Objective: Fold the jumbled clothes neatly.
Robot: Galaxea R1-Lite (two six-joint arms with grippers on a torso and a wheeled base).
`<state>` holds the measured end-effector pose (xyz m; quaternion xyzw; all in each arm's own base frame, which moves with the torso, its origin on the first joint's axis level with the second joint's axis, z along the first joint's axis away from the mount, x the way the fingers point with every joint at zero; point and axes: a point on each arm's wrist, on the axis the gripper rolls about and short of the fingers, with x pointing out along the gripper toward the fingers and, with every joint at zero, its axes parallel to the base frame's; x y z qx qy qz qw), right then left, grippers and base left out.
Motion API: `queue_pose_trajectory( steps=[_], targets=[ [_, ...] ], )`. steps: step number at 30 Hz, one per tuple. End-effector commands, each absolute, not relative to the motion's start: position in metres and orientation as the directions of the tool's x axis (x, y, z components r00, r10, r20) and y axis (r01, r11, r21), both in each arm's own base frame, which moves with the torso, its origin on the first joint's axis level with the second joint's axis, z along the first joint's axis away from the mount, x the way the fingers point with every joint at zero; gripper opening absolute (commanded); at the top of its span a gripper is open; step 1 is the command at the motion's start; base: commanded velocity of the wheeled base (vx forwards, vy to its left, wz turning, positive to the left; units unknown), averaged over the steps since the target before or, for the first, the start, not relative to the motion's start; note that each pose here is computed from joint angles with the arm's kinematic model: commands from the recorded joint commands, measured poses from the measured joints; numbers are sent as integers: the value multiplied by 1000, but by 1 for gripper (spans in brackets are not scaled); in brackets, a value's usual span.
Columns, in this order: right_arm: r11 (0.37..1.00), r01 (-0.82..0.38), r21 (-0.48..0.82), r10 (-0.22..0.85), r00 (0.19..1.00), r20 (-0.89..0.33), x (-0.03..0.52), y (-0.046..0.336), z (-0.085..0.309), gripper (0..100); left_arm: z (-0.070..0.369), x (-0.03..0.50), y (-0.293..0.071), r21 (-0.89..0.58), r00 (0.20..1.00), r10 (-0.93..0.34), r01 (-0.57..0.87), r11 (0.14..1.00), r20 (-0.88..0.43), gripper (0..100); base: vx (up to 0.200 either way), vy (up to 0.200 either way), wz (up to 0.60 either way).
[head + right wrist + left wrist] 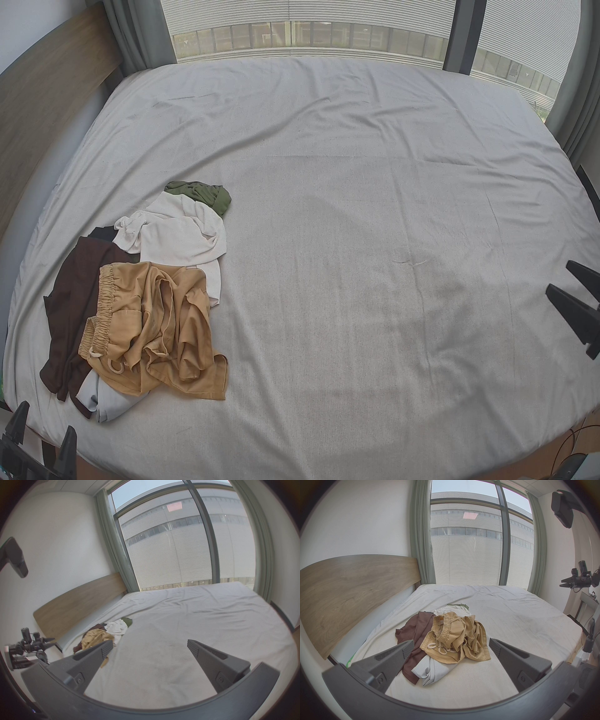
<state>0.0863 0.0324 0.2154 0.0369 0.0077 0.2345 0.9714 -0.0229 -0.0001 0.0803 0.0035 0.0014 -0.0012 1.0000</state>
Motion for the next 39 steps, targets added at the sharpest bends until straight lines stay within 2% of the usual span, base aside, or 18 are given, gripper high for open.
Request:
queue_pose_trajectory(
  steps=[1,5,11,18,25,39],
  targets=[
    [820,-552,148,567,820,-82,130,65,207,100,75,-23,0,8,1000,-2,2,1000,-8,100,0,0,0],
    [782,-596,181,613,788,-57,151,82,204,100,75,-23,0,8,1000,-2,2,1000,-8,100,0,0,0],
    [720,-627,298,681,719,-134,179,112,184,100,75,-23,0,8,1000,-2,2,1000,-8,100,0,0,0],
    [672,-673,308,731,668,-134,209,153,171,100,75,-23,0,8,1000,-2,2,1000,-8,100,0,0,0],
    [653,-690,311,754,628,-192,231,185,148,100,75,-23,0,8,1000,-3,3,1000,-8,100,0,0,0],
    [609,-726,319,793,562,-233,255,241,96,100,75,-22,0,8,1000,-3,3,1000,-9,100,0,0,0]
  ],
)
